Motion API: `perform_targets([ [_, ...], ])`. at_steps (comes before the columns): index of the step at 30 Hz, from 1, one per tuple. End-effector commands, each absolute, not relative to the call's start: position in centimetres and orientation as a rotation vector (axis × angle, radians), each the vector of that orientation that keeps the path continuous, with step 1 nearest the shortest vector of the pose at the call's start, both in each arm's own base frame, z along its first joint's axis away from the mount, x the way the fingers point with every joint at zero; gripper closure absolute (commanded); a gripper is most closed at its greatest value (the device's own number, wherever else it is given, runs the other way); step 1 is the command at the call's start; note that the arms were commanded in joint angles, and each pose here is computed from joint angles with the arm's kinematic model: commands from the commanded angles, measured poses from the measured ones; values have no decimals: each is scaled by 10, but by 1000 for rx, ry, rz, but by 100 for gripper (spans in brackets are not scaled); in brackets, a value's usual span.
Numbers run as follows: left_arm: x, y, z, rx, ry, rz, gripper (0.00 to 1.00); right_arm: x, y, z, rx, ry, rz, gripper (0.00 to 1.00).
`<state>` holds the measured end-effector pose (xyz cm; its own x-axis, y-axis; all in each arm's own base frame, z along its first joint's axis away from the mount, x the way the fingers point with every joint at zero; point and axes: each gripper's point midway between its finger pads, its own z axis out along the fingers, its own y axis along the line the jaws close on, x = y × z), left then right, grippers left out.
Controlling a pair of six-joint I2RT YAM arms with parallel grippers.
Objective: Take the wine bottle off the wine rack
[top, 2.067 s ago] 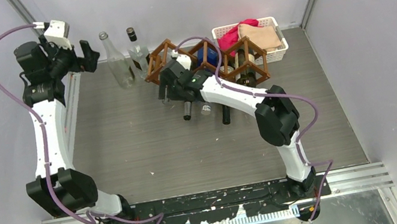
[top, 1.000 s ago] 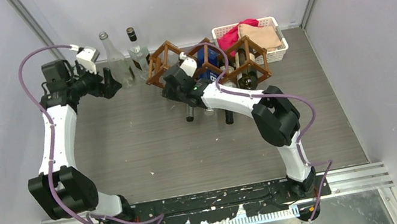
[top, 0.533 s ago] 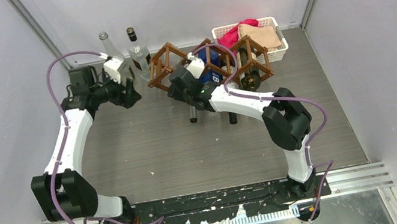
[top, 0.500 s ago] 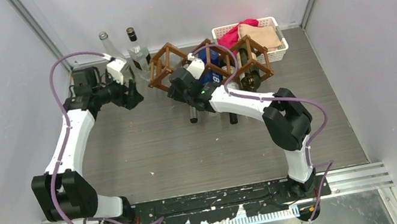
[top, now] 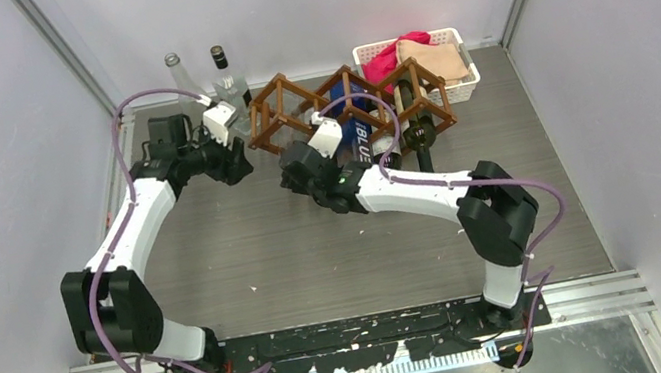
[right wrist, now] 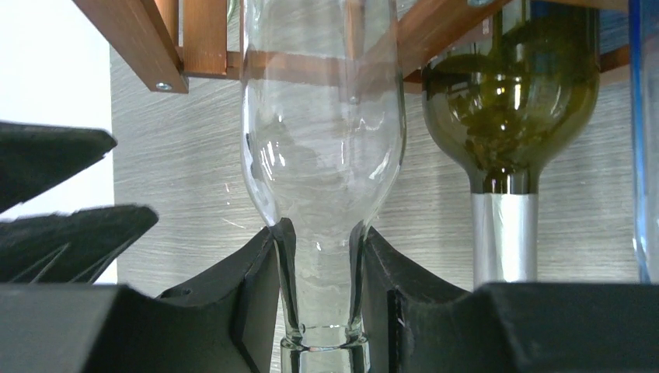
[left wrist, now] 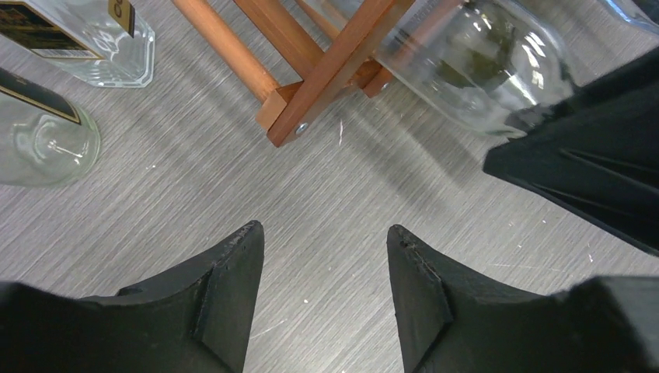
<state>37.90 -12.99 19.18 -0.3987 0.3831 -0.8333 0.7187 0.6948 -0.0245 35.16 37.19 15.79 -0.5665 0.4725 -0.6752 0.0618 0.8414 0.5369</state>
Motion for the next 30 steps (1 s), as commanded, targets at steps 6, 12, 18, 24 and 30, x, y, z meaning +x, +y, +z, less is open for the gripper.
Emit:
perform_targets([
  [6,399,-143,194,847,1975,-462,42,327,336,195,461,2030,565,99],
  [12,404,-144,197,837,1966,-446,44,296,334,199,417,2057,620,99],
  [18,388,-145,209,929,1941,-458,35,272,325,216,391,2075,667,99],
  [24,351,-141,222,1099,1900,-447,14,257,312,237,381,2075,698,99],
  [30,313,-139,235,1230,1866,-475,7,242,309,248,358,2091,743,99],
])
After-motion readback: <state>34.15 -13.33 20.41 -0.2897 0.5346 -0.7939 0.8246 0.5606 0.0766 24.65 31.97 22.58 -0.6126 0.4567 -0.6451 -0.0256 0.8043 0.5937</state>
